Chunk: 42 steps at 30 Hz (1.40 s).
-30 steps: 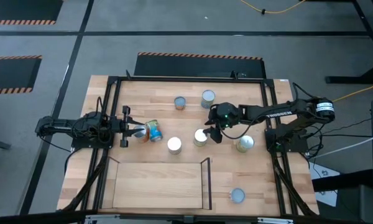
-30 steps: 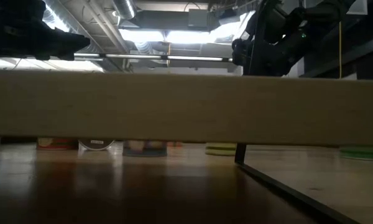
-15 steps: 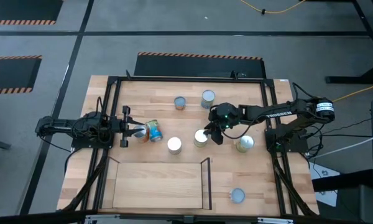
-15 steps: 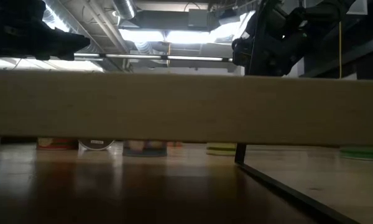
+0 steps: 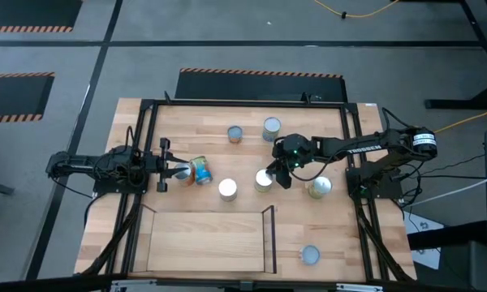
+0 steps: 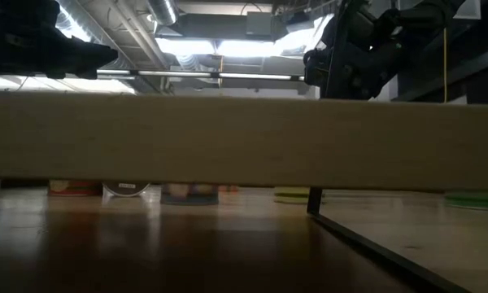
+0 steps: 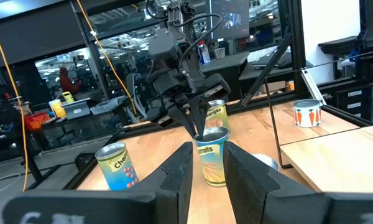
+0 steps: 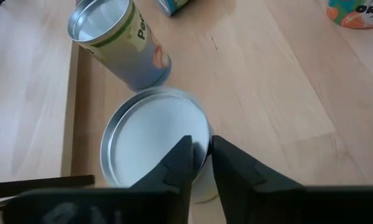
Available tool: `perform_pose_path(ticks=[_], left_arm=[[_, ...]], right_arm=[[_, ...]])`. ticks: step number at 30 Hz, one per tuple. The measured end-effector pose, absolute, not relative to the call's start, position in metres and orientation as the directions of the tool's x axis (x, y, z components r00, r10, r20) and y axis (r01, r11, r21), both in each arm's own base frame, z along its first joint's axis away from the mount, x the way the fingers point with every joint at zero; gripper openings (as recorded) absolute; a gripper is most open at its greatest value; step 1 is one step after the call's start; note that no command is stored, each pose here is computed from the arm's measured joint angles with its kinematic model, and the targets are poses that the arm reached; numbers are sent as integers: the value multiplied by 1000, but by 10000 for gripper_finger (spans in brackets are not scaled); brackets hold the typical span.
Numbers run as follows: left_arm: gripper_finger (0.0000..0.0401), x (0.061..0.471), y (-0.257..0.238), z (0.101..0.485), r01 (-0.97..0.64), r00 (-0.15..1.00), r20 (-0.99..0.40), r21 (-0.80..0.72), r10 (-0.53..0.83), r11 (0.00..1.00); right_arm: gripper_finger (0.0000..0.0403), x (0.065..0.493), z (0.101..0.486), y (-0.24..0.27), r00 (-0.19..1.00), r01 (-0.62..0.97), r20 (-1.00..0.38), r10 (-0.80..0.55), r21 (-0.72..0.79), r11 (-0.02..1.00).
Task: Pick and place cans onto a shelf
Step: Put the canned carrot on the shelf
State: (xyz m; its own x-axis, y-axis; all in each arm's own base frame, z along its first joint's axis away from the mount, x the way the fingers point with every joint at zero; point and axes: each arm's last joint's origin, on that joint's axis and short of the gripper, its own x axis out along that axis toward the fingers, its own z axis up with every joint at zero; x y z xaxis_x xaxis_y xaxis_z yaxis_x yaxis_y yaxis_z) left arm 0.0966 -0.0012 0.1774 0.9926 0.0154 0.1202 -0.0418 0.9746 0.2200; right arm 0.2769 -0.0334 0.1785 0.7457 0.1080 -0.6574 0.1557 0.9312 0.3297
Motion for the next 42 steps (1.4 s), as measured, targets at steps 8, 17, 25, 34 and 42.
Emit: perform_pose_path(ticks=[8,17,25,34,42], left_arm=[[82,97,-1,177,-41,993,120,220,15,975],[82,97,-1,177,-41,993,120,220,15,975],[82,97,-1,177,-42,993,120,220,15,975],[82,97,-1,177,-41,993,120,220,15,975],[82,97,-1,177,-42,993,120,220,15,975]], right_arm=[[45,277,179,-33,746,156,-658,107,329,931],[45,277,178,-33,745,157,-658,107,329,931],[10,277,179,-33,746,152,-658,106,323,934],[5,277,179,-33,747,154,-657,105,324,933],[2,279,180,-34,764,148,-637,96,319,936]])
